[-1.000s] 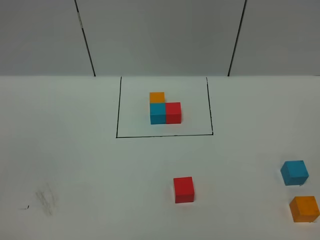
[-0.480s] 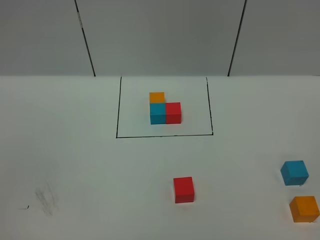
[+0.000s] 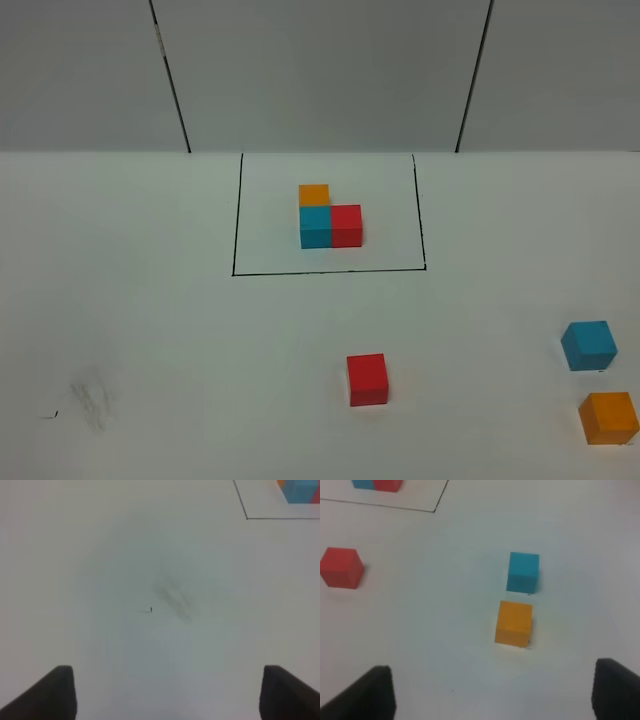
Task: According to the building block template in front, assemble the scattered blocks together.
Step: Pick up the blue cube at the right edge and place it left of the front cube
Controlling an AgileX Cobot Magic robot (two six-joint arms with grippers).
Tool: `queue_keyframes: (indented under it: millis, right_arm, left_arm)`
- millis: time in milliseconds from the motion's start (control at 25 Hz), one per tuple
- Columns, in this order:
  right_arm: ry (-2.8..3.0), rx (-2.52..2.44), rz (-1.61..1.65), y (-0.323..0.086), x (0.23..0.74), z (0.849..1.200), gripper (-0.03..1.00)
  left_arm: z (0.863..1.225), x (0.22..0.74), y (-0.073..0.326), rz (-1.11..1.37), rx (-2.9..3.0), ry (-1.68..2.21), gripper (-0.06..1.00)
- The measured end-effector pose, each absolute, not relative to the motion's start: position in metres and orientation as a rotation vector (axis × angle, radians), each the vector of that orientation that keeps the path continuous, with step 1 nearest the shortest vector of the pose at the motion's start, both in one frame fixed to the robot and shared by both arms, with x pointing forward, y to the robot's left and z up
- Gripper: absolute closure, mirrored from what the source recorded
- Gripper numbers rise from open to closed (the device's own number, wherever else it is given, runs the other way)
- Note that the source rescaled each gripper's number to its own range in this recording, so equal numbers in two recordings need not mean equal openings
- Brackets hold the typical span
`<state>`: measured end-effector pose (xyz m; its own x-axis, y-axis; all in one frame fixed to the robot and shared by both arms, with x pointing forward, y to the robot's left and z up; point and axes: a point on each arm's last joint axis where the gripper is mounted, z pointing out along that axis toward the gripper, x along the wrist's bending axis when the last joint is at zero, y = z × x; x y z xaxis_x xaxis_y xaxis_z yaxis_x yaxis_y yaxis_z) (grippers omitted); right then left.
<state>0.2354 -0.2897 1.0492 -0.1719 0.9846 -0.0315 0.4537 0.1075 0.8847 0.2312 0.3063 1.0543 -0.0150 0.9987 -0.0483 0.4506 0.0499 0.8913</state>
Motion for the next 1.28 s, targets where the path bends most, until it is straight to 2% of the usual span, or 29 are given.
queue_keyframes:
  millis: [400,1280]
  right_arm:
    - [1.716,1.415,1.006,-0.2897,0.2354,1.0492,0.17]
    - [1.716,1.415,1.006,-0.2897,0.2354,1.0492,0.17]
  left_arm:
    - [1.0546,0.2304,0.3094,0.972,1.374,1.704,0.13]
    - [1.0546,0.2303,0.3094,0.973,1.366,1.71,0.13]
